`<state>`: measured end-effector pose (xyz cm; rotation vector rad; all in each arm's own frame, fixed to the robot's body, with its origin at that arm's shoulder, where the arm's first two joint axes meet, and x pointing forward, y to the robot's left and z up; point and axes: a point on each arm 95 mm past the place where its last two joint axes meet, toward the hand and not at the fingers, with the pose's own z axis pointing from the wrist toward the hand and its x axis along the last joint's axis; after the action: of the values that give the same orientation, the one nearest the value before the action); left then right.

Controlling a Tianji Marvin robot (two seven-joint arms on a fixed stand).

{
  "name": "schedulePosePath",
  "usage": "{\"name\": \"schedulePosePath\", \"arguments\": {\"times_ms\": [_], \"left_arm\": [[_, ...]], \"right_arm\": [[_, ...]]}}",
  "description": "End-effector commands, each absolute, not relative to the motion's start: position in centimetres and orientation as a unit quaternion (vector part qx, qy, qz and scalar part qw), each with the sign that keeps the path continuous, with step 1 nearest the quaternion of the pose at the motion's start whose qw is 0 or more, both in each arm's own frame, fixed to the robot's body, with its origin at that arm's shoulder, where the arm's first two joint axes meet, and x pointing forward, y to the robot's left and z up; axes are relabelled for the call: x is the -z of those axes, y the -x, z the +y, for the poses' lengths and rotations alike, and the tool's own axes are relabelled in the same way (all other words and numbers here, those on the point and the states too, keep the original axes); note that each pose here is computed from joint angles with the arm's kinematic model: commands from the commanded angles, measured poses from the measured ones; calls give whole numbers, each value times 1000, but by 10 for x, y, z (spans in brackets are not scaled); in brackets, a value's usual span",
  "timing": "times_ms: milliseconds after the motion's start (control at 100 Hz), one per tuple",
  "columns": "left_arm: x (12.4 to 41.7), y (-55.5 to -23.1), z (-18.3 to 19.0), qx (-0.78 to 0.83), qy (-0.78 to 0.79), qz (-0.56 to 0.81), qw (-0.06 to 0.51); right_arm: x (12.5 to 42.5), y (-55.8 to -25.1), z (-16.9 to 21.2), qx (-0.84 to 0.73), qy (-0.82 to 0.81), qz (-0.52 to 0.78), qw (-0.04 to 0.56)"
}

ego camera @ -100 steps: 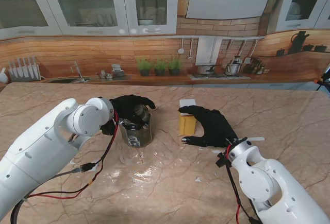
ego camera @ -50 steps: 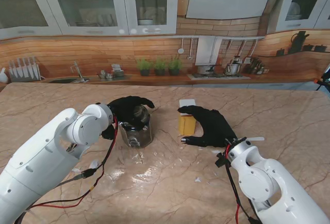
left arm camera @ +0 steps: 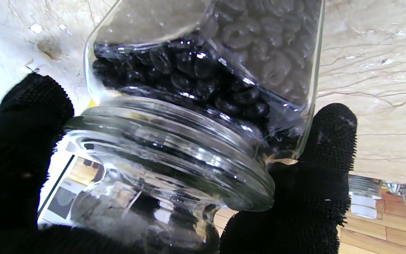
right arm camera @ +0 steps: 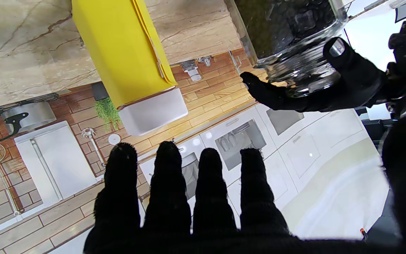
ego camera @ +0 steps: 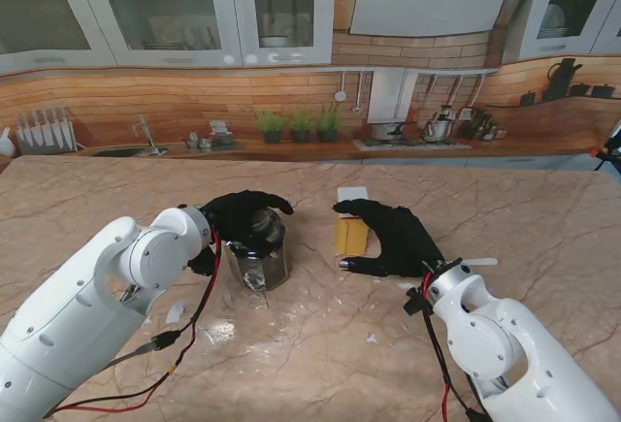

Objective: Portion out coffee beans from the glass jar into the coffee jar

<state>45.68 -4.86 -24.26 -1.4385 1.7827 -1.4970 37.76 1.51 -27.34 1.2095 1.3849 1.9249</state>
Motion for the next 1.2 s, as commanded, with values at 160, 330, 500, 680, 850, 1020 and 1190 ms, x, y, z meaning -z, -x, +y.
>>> {"name": "schedulePosePath", "arguments": {"times_ms": [160, 330, 500, 680, 850, 1020, 1190], "left_arm": [[316, -425, -47, 464, 554, 676, 145], [308, -427, -50, 486, 547, 664, 155], [290, -430, -56, 526, 521, 646, 185], [272, -440, -63, 576, 482, 622, 221], [257, -448, -67, 604, 450, 613, 241], [241, -448, -67, 615, 432, 609, 252], [225, -450, -65, 626, 408, 609, 266]], "right_arm": [[274, -377, 17, -704, -441, 504, 236], [274, -377, 17, -703, -443, 504, 237], [275, -376, 18, -702, -444, 504, 237], [275, -376, 18, -701, -446, 505, 236], [276, -376, 19, -699, -448, 505, 236], [277, -376, 18, -698, -449, 505, 236], [278, -375, 19, -698, -451, 504, 236]]}}
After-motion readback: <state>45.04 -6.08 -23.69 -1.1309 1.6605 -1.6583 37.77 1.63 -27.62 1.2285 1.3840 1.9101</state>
